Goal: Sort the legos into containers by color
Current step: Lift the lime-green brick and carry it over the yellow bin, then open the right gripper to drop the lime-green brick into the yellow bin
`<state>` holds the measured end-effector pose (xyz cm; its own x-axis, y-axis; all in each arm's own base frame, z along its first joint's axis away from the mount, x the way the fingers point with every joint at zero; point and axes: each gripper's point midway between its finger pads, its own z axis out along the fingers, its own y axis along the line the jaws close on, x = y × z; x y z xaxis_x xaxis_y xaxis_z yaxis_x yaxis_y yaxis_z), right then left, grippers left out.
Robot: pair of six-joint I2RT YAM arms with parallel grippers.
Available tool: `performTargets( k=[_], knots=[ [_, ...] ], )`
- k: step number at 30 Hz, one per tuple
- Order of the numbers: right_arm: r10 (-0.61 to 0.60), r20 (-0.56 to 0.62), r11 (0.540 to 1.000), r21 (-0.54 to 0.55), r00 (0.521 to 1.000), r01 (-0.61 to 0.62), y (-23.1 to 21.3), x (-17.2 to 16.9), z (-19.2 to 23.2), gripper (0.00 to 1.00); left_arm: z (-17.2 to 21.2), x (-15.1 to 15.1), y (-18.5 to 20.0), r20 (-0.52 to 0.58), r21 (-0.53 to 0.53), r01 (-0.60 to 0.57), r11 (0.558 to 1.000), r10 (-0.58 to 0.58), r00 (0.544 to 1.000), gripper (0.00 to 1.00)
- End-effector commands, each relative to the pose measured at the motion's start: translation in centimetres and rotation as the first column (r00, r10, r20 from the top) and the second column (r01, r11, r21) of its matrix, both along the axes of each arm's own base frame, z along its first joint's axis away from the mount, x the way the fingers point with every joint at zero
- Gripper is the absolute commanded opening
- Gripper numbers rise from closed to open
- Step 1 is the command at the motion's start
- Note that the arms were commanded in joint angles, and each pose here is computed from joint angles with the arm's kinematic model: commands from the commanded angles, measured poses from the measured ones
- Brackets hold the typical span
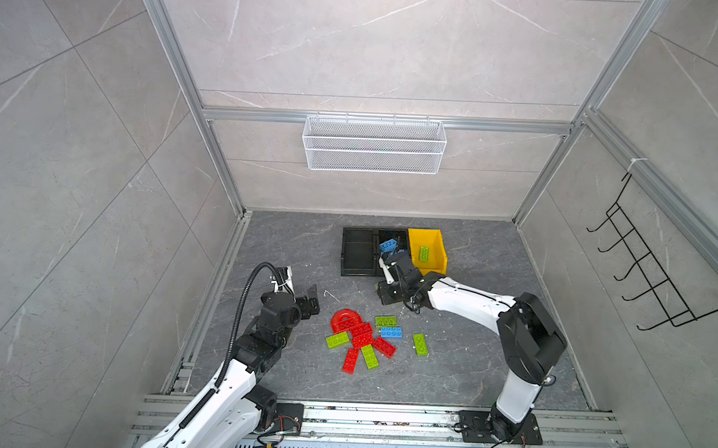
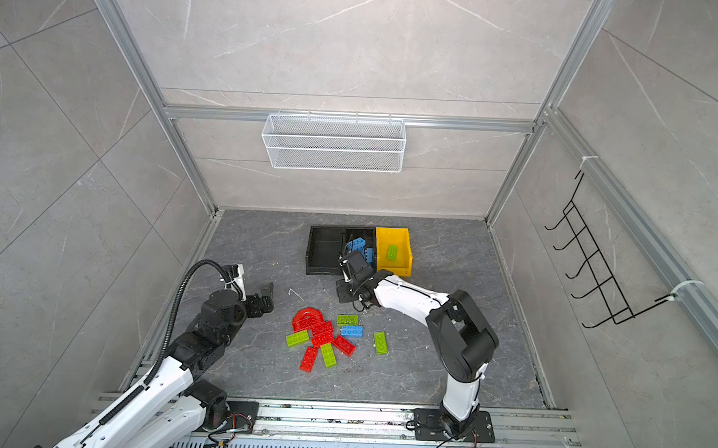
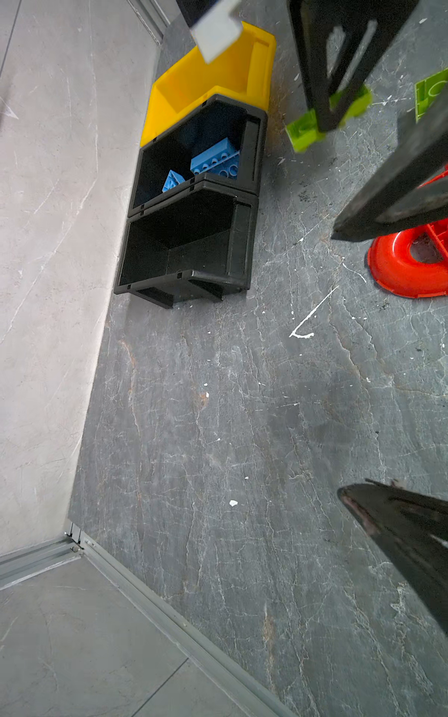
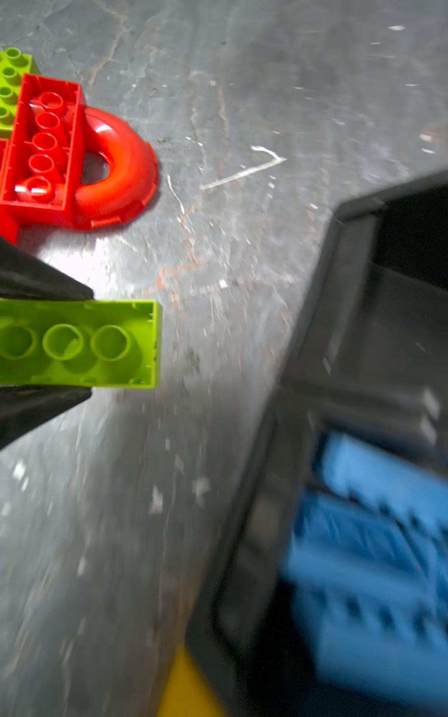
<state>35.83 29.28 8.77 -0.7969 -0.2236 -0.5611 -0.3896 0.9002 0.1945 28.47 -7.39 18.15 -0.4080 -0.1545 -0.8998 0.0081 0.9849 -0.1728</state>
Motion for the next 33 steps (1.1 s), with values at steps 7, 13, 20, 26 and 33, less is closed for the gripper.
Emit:
performTargets(
  k=[7, 13, 20, 26, 33],
  knots=[
    [-0.096, 0.098, 0.995, -0.006, 0.991, 0.097, -7.5, 2.0, 5.5, 0.28, 1.8, 0.1, 0.1, 0.060, -0.022, 0.000, 1.000, 0.001, 0.998, 0.99],
    [-0.167, 0.127, 0.984, -0.036, 0.978, 0.173, -11.7, 7.1, 6.4, 0.28, 1.5, 0.3, 0.4, 0.060, -0.003, -0.016, 1.000, 0.016, 0.998, 0.99],
    [-0.210, 0.104, 0.978, 0.010, 0.972, 0.210, -13.1, 11.3, 6.0, 0.29, 0.7, 0.5, 0.4, 0.054, 0.005, -0.023, 1.000, 0.023, 0.998, 0.99],
    [-0.245, 0.074, 0.969, 0.002, 0.967, 0.245, -14.3, 13.0, 4.4, 0.30, 0.4, 0.7, 0.3, 0.041, 0.017, -0.018, 1.000, 0.017, 0.999, 0.99],
    [-0.262, 0.059, 0.965, -0.008, 0.963, 0.263, -15.0, 14.5, 3.2, 0.41, 0.7, 0.5, 0.5, 0.057, 0.010, -0.021, 1.000, 0.021, 0.998, 0.99]
  ],
)
